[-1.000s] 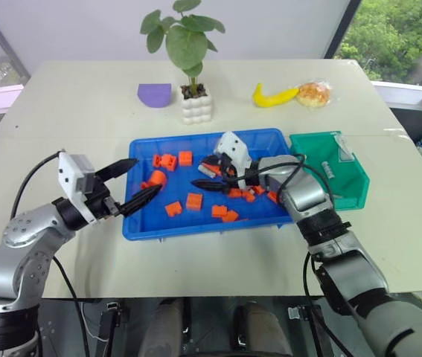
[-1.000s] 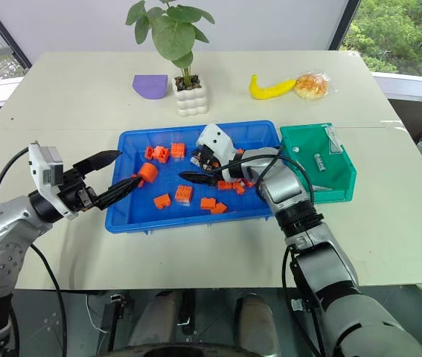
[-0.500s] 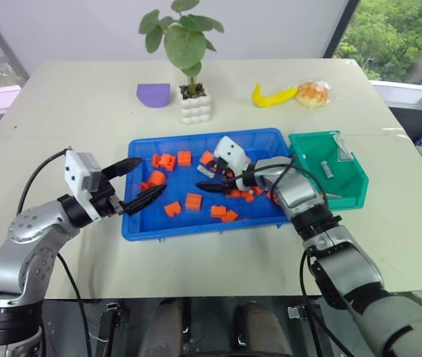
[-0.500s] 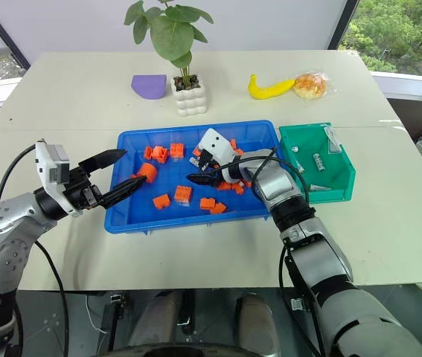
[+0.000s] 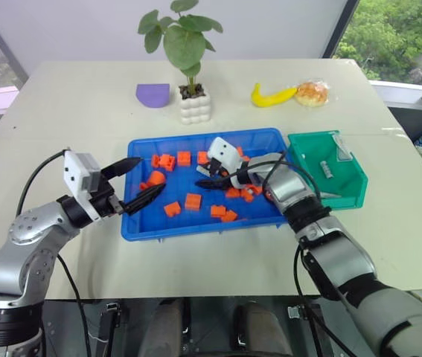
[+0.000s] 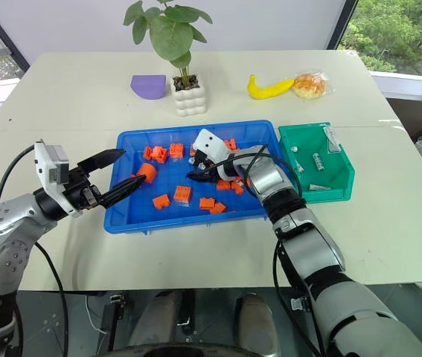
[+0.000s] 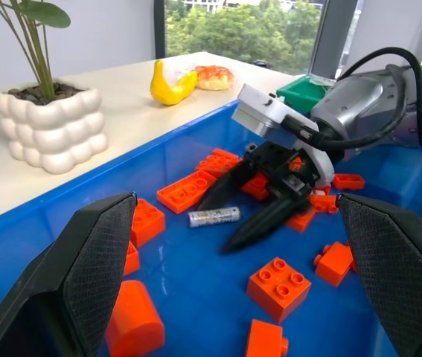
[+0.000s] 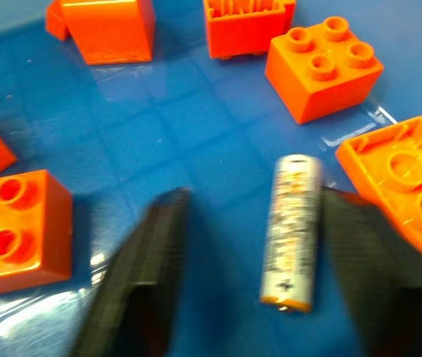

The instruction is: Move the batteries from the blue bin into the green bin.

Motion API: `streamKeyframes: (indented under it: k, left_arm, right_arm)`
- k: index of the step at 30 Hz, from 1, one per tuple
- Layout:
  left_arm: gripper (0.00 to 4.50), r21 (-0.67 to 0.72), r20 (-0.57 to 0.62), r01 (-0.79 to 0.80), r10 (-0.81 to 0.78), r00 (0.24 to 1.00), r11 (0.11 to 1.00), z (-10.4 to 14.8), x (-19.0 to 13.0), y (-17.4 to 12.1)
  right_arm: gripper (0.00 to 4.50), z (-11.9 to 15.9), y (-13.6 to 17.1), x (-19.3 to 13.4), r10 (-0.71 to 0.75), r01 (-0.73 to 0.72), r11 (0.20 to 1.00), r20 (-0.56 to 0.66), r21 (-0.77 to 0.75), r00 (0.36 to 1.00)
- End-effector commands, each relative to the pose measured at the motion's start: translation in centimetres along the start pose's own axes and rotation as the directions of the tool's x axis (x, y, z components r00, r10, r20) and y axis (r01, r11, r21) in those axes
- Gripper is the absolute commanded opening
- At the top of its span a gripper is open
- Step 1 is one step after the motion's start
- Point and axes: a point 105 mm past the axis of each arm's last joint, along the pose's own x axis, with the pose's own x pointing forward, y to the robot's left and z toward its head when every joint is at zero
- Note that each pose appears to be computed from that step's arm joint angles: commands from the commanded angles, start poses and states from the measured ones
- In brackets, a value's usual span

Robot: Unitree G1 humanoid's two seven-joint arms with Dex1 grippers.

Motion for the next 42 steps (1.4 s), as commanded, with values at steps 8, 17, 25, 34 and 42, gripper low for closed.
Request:
streamKeyframes:
  k: [8,17,25,34,42]
  left_arm:
    - [4.50,0.033,0.019,0.045,-0.046,0.999,0.998,1.2,-0.2,-0.8]
    - [4.50,0.047,0.055,0.094,-0.097,0.994,0.994,1.5,1.4,-0.4]
    - [4.50,0.059,0.127,0.168,-0.174,0.977,0.984,1.6,5.7,1.4]
    - [4.50,0.048,0.179,0.254,-0.259,0.949,0.966,1.1,9.2,1.7]
    - [4.50,0.037,0.136,0.357,-0.359,0.923,0.933,0.5,9.8,0.8]
  right_arm:
    - [0.13,0.8,-0.2,-0.3,-0.010,0.010,1.000,0.019,-0.011,1.000]
    - [0.13,5.7,-3.3,-4.8,-0.148,0.146,0.989,0.181,0.025,0.972]
    - [0.13,6.8,-7.8,-14.3,-0.418,0.417,0.908,0.199,0.046,0.887]
    - [0.13,0.5,-8.9,-23.3,-0.681,0.666,0.726,0.044,0.171,0.731]
    - [0.13,-2.0,-7.5,-23.8,-0.712,0.698,0.682,-0.020,0.220,0.702]
